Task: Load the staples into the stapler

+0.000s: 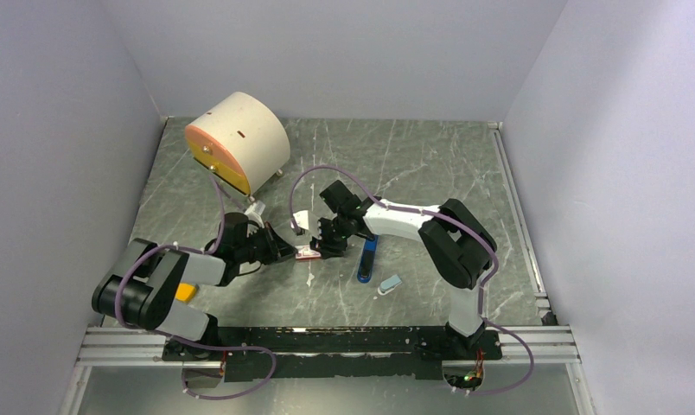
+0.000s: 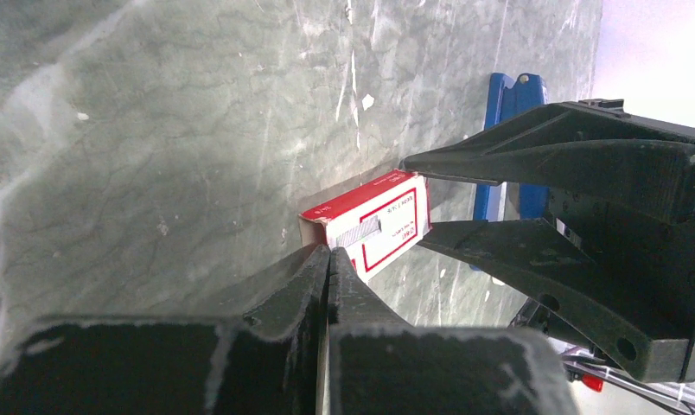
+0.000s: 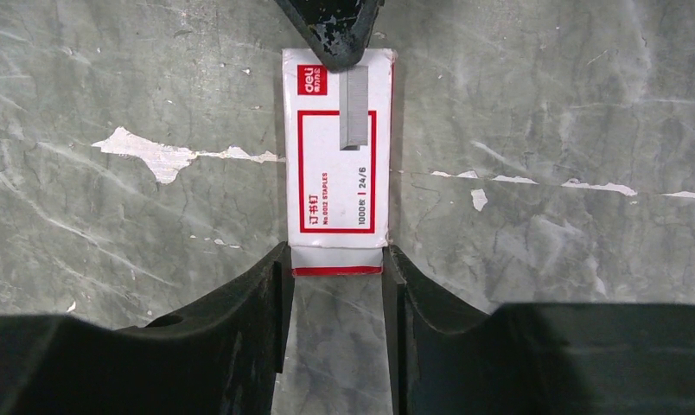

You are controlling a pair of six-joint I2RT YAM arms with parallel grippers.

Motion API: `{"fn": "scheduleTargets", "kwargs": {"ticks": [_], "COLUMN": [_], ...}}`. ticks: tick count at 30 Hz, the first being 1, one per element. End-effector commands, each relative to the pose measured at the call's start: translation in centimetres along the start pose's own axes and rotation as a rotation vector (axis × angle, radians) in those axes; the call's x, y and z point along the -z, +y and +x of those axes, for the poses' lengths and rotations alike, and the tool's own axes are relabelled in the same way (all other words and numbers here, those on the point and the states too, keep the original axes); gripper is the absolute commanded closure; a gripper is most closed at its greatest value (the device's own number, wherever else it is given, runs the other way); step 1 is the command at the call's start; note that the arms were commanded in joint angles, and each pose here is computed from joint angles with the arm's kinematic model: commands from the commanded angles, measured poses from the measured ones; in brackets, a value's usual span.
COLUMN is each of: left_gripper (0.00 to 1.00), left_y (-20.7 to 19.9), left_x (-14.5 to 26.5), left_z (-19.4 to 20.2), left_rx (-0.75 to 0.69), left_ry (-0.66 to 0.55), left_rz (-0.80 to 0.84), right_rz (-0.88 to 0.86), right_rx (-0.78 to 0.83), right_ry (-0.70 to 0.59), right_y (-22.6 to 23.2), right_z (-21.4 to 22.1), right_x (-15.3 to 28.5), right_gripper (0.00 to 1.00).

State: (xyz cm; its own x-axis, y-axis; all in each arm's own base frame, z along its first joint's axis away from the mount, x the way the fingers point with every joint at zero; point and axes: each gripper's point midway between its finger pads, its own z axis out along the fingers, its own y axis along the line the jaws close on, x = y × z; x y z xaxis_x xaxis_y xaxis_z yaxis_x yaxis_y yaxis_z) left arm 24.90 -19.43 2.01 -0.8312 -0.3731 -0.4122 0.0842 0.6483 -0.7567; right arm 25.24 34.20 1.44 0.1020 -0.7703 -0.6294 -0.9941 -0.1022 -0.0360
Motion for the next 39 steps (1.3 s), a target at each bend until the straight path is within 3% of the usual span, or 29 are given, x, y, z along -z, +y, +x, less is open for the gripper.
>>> {"fn": "scheduleTargets", "kwargs": {"ticks": [1, 12, 20, 30, 32, 36, 39], "left_gripper": [0.95, 0.95, 0.95, 0.95, 0.88, 0.64, 0.52], "left_y": [0.5, 1.8, 4.5, 4.6, 3.4, 1.0, 0.4], "left_x": [0.4, 1.7, 4.3, 6.5, 6.1, 4.7, 3.8], "left_z": [-1.2, -2.2, -4.3, -5.7, -5.8, -4.7, -4.0], "left_rx": [-0.04, -0.071, -0.069, -0.046, -0.068, -0.085, -0.088], "left_ry": [-0.025, -0.057, -0.182, -0.293, -0.29, -0.211, -0.167], "left_rz": [-0.032, -0.138, -0.363, -0.425, -0.357, -0.205, -0.143], "right_rz": [0.0, 0.001, 0.015, 0.058, 0.058, 0.043, 0.039], "right_rx": [-0.009, -0.007, -0.002, -0.008, -0.011, -0.017, -0.023], "right_ry": [0.113, 0.122, 0.128, 0.101, 0.094, 0.088, 0.088], "right_y": [0.7, 0.7, 0.3, -0.6, -0.6, -0.3, -0.3], "right_z": [3.3, 3.6, 3.6, 2.9, 2.8, 2.7, 2.7], "right_x": [-0.2, -0.3, -0.3, -0.3, -0.3, -0.5, -0.6], "right_gripper": [0.62, 0.62, 0.62, 0.59, 0.56, 0.52, 0.51]}}
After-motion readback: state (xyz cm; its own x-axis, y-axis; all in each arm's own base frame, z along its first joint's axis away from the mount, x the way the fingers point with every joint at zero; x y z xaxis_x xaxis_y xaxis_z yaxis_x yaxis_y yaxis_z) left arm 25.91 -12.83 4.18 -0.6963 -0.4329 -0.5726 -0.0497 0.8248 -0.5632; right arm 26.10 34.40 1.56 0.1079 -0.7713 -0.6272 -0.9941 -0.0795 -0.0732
